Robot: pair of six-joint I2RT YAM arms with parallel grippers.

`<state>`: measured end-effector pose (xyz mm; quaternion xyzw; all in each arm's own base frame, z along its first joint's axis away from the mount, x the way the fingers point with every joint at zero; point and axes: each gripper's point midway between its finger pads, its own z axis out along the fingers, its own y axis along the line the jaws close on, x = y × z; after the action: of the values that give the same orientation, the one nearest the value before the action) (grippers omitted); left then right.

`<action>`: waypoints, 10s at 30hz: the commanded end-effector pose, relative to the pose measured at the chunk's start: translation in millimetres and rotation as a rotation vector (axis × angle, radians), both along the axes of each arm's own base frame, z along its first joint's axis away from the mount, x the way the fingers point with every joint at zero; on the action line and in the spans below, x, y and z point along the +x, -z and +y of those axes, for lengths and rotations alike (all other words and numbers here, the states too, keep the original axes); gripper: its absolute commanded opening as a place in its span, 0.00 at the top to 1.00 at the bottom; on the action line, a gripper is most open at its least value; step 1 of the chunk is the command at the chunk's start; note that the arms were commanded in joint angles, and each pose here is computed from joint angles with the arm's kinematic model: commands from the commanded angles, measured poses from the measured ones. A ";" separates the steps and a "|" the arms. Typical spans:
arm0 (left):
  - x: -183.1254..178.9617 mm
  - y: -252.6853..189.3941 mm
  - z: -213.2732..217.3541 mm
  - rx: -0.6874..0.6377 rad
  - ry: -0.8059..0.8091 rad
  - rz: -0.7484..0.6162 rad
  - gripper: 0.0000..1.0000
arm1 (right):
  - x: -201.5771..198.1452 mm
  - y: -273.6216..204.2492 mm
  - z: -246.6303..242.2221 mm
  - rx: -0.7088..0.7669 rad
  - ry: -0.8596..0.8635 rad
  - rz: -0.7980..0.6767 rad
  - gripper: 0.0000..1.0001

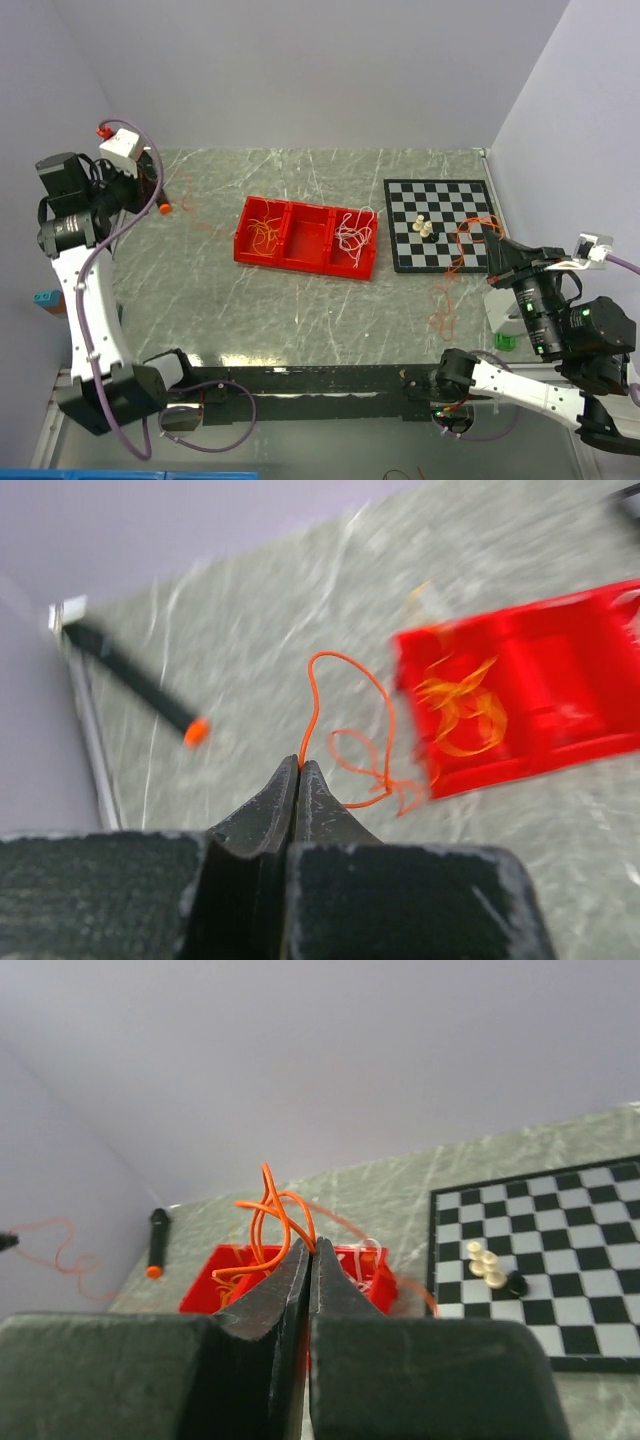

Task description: Untangle the cables

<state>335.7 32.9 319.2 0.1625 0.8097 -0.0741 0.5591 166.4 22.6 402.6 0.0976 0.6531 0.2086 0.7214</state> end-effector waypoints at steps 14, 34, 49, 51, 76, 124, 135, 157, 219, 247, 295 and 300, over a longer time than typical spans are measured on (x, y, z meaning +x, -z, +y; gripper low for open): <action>-42.7 -119.6 -130.3 -0.068 0.485 -0.284 0.99 | -3.7 -25.0 75.1 0.000 -0.277 -0.063 1.00; 4.5 -45.3 -248.6 0.001 0.626 -0.130 0.99 | -13.9 -30.7 72.3 0.043 -0.329 -0.078 1.00; 31.5 -28.4 -276.2 0.015 0.621 -0.133 0.99 | -12.2 -20.4 70.7 0.032 -0.314 -0.051 1.00; 35.7 -17.0 -277.5 0.020 0.616 -0.116 0.99 | -12.7 -20.7 70.8 0.034 -0.317 -0.052 1.00; 39.5 188.0 -304.0 0.243 0.474 0.241 0.97 | -14.6 -21.9 67.2 0.043 -0.319 -0.059 1.00; -156.1 -16.7 -463.3 -0.430 1.325 0.327 0.01 | 8.0 -28.4 106.6 -0.027 -0.296 -0.016 1.00; -166.2 -21.6 -469.7 -0.438 1.396 0.313 0.24 | 11.7 -25.9 106.9 0.036 -0.268 0.001 1.00; -168.8 -31.2 -466.9 -0.390 1.376 0.263 0.99 | 21.0 -21.0 115.0 0.034 -0.233 0.015 1.00; -191.0 -180.4 -308.3 -0.138 1.115 -0.177 0.99 | 4.6 102.0 223.2 -0.191 -0.627 0.141 0.20; -154.5 -293.8 -256.4 -0.220 0.680 -0.576 0.99 | -4.0 163.1 241.3 -0.249 -0.729 0.286 0.22; -16.0 -188.5 -336.8 0.030 0.546 -0.594 0.99 | -2.1 158.9 186.1 -0.111 -0.562 0.234 0.28; -1.6 -162.0 -334.3 0.065 0.530 -0.555 0.99 | -2.6 156.5 181.9 -0.106 -0.553 0.231 0.29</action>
<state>322.4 -307.1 482.2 0.4081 0.5610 -0.1582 0.7026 162.0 209.5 231.3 -0.1113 0.7521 0.3459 0.5499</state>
